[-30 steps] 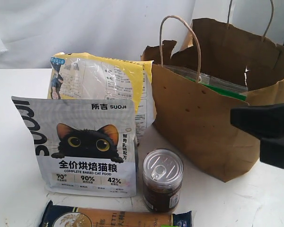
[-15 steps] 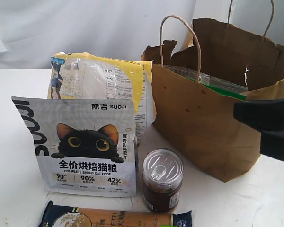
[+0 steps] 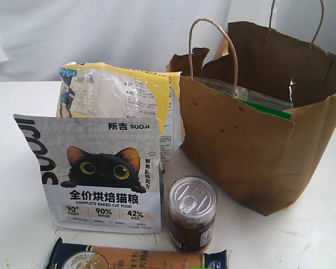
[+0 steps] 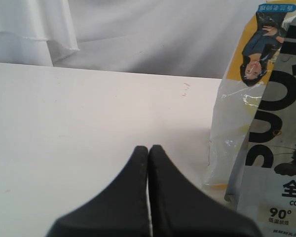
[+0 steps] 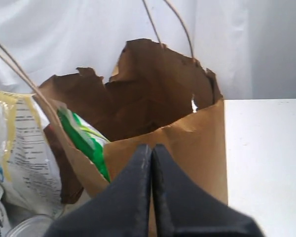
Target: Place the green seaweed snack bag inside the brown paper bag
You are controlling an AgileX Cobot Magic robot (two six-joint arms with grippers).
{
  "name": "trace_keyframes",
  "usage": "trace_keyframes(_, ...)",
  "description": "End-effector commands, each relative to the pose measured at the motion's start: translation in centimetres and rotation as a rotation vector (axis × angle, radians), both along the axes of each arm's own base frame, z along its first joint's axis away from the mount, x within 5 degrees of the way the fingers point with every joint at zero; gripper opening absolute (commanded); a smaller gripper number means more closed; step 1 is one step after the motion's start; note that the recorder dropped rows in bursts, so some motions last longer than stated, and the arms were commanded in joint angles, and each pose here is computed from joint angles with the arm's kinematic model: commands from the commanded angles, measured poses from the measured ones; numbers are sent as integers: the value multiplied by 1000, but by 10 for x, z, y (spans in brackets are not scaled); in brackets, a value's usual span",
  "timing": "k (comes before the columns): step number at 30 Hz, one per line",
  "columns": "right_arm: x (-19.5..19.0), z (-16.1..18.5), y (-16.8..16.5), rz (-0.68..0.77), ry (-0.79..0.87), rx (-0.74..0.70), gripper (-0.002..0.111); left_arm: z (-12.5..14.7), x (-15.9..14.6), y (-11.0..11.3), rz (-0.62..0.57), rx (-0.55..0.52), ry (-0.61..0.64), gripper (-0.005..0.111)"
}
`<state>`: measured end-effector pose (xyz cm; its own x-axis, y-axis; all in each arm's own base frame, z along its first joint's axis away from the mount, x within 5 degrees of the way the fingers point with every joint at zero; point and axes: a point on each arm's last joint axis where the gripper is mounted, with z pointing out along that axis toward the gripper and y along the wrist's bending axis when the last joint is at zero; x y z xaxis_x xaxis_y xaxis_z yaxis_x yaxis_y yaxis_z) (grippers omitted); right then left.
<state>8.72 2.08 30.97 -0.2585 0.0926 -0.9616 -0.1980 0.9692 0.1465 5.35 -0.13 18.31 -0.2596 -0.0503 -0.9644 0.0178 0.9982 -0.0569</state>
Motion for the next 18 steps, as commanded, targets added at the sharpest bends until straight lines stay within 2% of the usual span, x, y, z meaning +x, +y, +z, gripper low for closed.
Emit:
trace_keyframes(1,-7,-22,-8,-102,-50,-3,0,-1,0,0,-5,1,-9,0)
trace_keyframes(9,-16,-61,-13,-166,-83,-21,0,-1,0,0,-5,1,-9,0)
trace_keyframes(18,-18,-68,-15,-181,-71,-68,0,-1,0,0,-5,1,-9,0)
